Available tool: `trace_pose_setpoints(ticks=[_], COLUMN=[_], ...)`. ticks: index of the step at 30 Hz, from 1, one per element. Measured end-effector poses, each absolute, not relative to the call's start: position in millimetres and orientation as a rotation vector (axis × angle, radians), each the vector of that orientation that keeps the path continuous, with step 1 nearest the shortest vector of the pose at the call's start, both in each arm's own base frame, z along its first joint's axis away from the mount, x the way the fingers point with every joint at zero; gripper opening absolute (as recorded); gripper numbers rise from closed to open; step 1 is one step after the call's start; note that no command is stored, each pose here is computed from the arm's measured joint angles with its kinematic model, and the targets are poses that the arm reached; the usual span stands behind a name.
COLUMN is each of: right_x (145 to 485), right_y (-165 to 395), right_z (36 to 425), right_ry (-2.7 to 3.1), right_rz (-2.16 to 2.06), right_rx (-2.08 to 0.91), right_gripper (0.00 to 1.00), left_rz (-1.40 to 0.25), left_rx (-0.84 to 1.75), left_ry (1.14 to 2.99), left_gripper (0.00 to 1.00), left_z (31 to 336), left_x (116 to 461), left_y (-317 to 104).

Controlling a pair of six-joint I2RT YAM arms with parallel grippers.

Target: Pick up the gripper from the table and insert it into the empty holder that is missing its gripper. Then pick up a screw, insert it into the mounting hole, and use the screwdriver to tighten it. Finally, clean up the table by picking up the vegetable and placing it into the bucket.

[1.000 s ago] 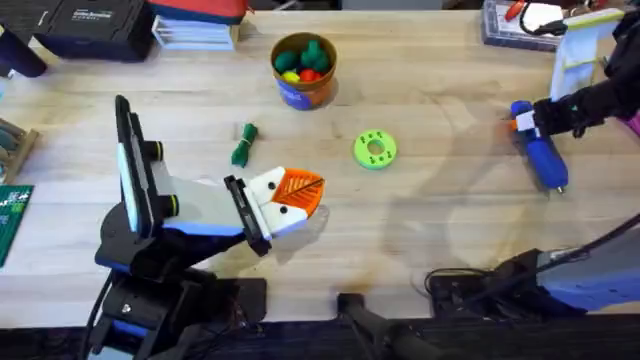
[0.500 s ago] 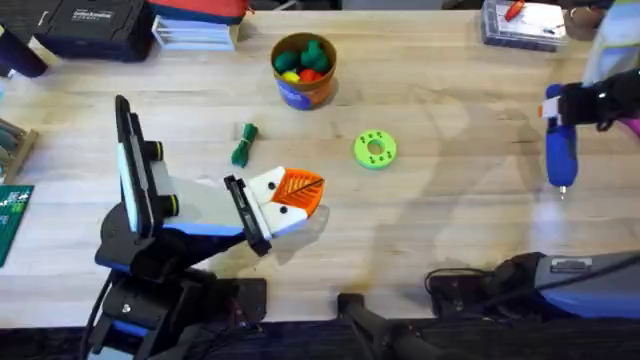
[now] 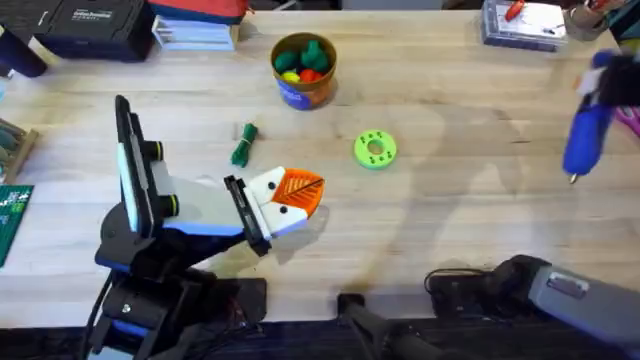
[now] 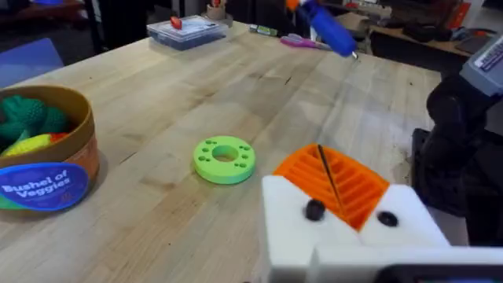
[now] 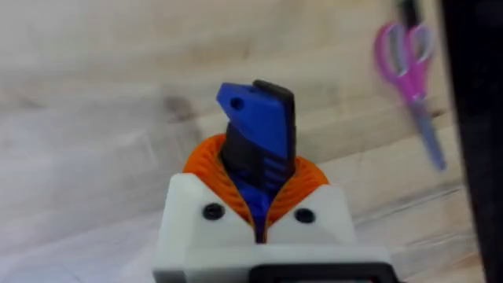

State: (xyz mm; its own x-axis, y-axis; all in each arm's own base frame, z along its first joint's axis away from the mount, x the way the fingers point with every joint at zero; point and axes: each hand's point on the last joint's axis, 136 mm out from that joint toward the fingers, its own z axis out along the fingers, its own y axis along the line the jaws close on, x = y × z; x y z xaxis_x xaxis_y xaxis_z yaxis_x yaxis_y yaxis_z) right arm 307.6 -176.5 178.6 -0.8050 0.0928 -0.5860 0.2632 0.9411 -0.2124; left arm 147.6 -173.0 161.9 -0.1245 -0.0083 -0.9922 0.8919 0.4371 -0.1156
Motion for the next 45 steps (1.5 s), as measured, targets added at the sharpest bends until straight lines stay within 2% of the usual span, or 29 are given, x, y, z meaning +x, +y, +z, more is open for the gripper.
trace_pose_setpoints(ticks=[3, 6, 14, 23, 34, 45], right_x=[301, 291, 261, 248, 230, 228], right_y=[-167, -154, -116, -20, 94, 185], right_z=[227, 255, 271, 344, 374, 370], right_ry=[2.339, 2.219, 1.940, 1.455, 1.181, 1.039], right_rz=[-0.406, -0.399, -0.313, 0.007, 0.433, 0.714], right_rx=[0.237, 0.217, 0.244, -0.009, -0.283, -0.433], right_gripper=[0.028, 0.028, 0.027, 0.027, 0.027, 0.027], left_rz=[-0.942, -0.942, -0.942, -0.942, -0.942, -0.942], left_rx=[0.820, 0.820, 0.820, 0.820, 0.820, 0.820], left_ry=[1.493, 1.493, 1.493, 1.493, 1.493, 1.493], left_gripper=[0.012, 0.012, 0.012, 0.012, 0.012, 0.012], left_z=[162, 162, 162, 162, 162, 162], left_x=[148, 148, 148, 148, 148, 148], left_y=[-173, -173, -173, -173, -173, -173])
